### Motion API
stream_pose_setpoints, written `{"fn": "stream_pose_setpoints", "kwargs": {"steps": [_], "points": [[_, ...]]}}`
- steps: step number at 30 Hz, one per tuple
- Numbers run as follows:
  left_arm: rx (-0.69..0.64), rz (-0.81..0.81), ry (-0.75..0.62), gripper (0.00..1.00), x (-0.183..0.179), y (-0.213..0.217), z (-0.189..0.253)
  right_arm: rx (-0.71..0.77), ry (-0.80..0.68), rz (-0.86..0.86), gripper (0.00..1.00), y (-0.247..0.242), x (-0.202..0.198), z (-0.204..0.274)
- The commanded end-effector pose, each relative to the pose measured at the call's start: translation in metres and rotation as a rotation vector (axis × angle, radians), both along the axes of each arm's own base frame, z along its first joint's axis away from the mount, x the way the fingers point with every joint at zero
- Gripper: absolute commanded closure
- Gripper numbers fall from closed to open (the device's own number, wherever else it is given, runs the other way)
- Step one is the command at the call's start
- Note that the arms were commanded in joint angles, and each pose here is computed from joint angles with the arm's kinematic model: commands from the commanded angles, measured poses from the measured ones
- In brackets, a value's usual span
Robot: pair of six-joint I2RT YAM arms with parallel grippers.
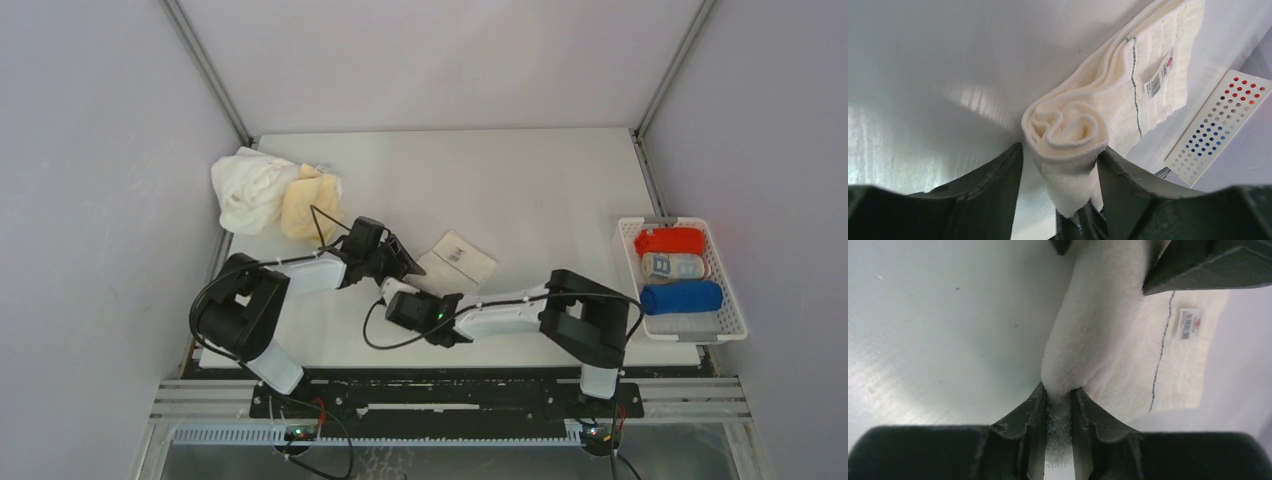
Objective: Roll the towels
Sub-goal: Roll the towel at the center of the board.
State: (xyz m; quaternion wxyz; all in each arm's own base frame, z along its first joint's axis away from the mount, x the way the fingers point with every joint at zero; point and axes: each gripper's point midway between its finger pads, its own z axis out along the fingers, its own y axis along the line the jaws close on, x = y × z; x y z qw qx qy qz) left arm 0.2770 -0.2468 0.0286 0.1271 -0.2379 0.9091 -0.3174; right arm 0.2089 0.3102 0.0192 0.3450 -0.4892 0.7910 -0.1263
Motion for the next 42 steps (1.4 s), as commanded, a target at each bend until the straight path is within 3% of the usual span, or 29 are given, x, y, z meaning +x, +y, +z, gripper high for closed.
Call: {"fn": "stream_pose_setpoints", "kwargs": {"steps": [1,10,19,26,35,39,42], "points": [[0.055,0.024,-0.006,0.34,-0.006,0.016,0.003,0.292,0.343,0.017,0.84,0.016,-0.012,0.006],[-0.08,0.115,-0.192,0.18,0.013,0.021,0.056,0.753,0.85,-0.004,0.89,0.016,-0.013,0.019],[-0.197,0.1,-0.195,0.15,0.011,0.004,0.055,1.15,1.222,-0.155,0.86,-0.007,0.002,0.023],[-0.191,0.059,-0.141,0.16,0.003,-0.014,0.04,1.224,1.35,-0.317,0.85,-0.02,0.008,-0.007],[-0.134,0.075,-0.106,0.21,0.019,-0.017,0.022,1.231,1.391,-0.424,0.82,-0.028,0.012,-0.025],[-0.097,0.082,-0.09,0.31,0.024,-0.016,0.01,1.21,1.381,-0.45,0.8,-0.03,0.012,-0.029],[-0.078,0.077,-0.075,0.45,0.023,-0.016,0.003,1.172,1.328,-0.437,0.76,-0.03,0.013,-0.025]]}}
